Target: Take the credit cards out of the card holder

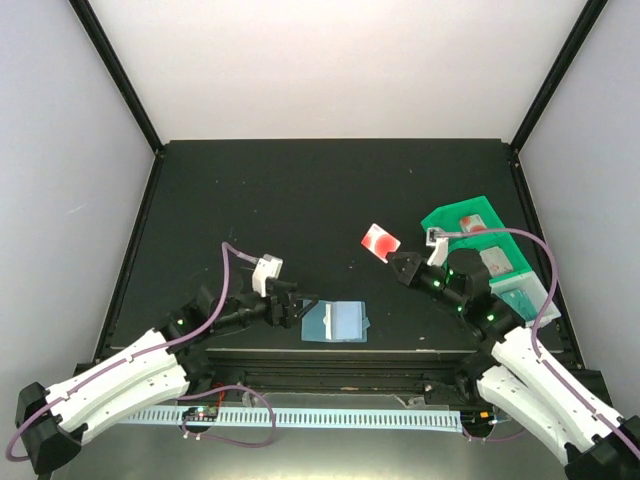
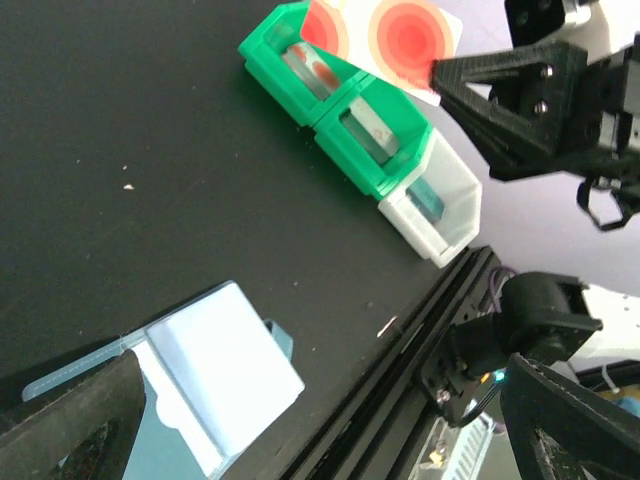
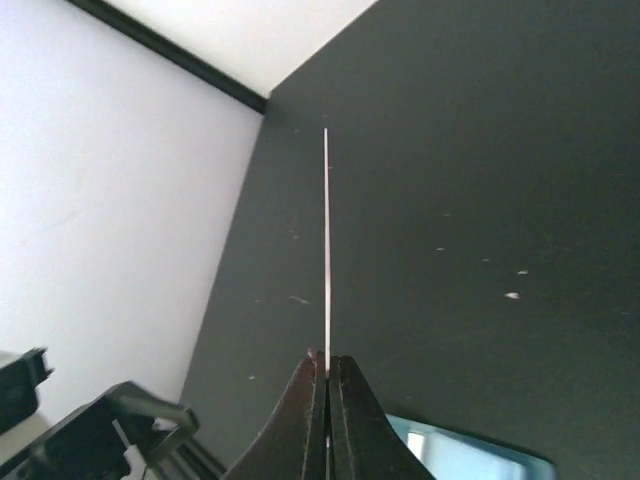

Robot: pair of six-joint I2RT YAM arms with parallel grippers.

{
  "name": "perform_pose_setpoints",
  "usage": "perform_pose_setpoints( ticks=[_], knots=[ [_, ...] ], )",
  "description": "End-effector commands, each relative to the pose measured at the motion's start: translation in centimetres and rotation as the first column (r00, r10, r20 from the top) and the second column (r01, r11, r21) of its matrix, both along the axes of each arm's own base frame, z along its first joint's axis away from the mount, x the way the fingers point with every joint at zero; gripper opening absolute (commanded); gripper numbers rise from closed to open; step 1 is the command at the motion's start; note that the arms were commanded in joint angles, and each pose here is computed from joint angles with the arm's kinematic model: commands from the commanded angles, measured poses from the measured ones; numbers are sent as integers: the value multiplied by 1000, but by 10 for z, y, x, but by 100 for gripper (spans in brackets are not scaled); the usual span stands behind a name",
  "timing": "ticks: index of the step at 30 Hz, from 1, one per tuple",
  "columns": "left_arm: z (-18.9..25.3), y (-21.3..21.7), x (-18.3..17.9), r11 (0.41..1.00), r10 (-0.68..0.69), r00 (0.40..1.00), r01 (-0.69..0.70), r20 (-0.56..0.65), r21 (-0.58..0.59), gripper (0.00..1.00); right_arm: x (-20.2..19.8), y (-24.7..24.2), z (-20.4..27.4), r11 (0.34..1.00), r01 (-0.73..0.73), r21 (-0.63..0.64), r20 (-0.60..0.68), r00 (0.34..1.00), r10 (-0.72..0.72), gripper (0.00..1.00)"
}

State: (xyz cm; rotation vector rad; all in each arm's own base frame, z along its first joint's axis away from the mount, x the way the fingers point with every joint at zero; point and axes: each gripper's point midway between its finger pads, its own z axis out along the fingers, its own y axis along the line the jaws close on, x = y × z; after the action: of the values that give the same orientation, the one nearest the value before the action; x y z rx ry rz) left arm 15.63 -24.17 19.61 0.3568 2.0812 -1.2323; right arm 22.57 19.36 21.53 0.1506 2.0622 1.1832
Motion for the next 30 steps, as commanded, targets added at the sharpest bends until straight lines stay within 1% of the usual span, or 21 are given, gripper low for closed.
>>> perform_pose_setpoints(
  ticks=[1,4,8,16,22,29,30],
  knots=[
    [8,-1,-2,998,-45,997,42,61,46,99,11,-22,-12,997,32,-71,-48,998,-35,1],
    [7,-4,-2,996,-66,996,62,68,64,99,23,-44,-18,990,92,-107,-76,992,-101,1],
    [3,-8,-2,992,-97,992,90,76,91,99,40,-71,-24,978,171,-115,-100,978,-183,1],
    [-5,-11,-1,984,-133,987,120,90,134,99,71,-128,-31,923,350,-161,-152,915,-374,1],
    [-12,-9,-1,982,-134,986,118,103,150,99,94,-156,-34,889,422,-179,-185,873,-452,1],
    [-6,-10,-2,983,-139,984,124,110,135,99,118,-187,-58,856,472,-211,-279,810,-516,1],
    [-6,-10,-2,983,-140,984,124,113,137,99,121,-197,-61,844,493,-212,-290,793,-536,1]
  ],
)
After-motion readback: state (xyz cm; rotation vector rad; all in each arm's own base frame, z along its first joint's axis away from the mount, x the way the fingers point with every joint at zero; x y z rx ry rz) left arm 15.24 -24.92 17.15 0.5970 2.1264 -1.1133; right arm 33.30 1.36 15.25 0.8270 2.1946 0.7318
